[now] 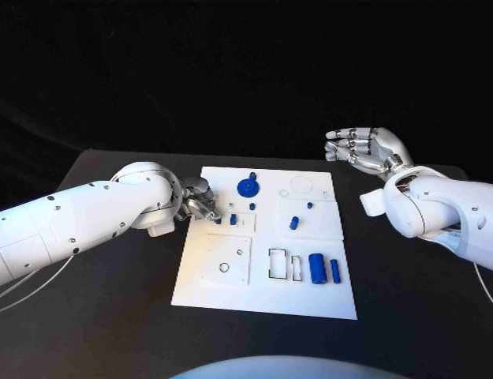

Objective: Assemble the parts on the task board

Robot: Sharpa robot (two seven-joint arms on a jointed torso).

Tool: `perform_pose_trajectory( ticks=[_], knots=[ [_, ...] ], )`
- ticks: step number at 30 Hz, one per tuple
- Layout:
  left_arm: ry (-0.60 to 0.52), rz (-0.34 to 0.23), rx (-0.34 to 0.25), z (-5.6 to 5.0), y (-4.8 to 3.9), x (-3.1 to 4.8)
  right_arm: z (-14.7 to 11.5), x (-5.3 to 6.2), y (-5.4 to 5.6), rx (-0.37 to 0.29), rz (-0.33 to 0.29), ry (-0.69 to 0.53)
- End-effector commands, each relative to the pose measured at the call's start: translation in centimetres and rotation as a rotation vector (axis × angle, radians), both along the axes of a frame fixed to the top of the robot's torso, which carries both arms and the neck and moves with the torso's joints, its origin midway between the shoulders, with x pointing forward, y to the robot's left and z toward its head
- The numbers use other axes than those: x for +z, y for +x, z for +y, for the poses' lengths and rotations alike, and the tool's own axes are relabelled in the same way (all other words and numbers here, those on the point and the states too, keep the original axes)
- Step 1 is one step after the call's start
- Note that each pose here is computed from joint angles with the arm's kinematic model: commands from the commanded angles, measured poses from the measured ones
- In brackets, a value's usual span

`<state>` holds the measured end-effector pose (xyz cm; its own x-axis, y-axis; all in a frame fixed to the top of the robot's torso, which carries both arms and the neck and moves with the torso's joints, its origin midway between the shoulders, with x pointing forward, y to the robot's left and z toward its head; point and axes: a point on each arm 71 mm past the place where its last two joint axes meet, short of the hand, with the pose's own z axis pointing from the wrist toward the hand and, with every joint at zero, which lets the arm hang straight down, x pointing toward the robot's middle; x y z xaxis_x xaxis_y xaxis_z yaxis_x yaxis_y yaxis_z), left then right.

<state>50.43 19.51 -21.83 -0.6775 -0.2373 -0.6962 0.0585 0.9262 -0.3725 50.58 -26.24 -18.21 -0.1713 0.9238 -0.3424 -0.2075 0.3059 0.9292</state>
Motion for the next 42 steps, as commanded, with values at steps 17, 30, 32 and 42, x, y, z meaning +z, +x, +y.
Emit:
perform_pose_trajectory(
  ticks=[17,30,32,42],
  knots=[
    [0.001,0.025,-0.025,-0.21,-0.11,-0.16,0.16,-0.05,-0.07,0.020,-0.002,0.004],
    [0.010,0.029,-0.024,-0.38,-0.02,-0.26,0.20,-0.09,-0.07,0.021,-0.001,0.004],
    [0.012,0.029,-0.022,-0.40,0.00,-0.30,0.20,-0.09,-0.07,0.021,-0.001,0.004],
    [0.026,0.039,-0.020,-0.70,-0.01,-0.65,0.19,-0.10,-0.09,0.022,-0.001,0.004]
  ],
)
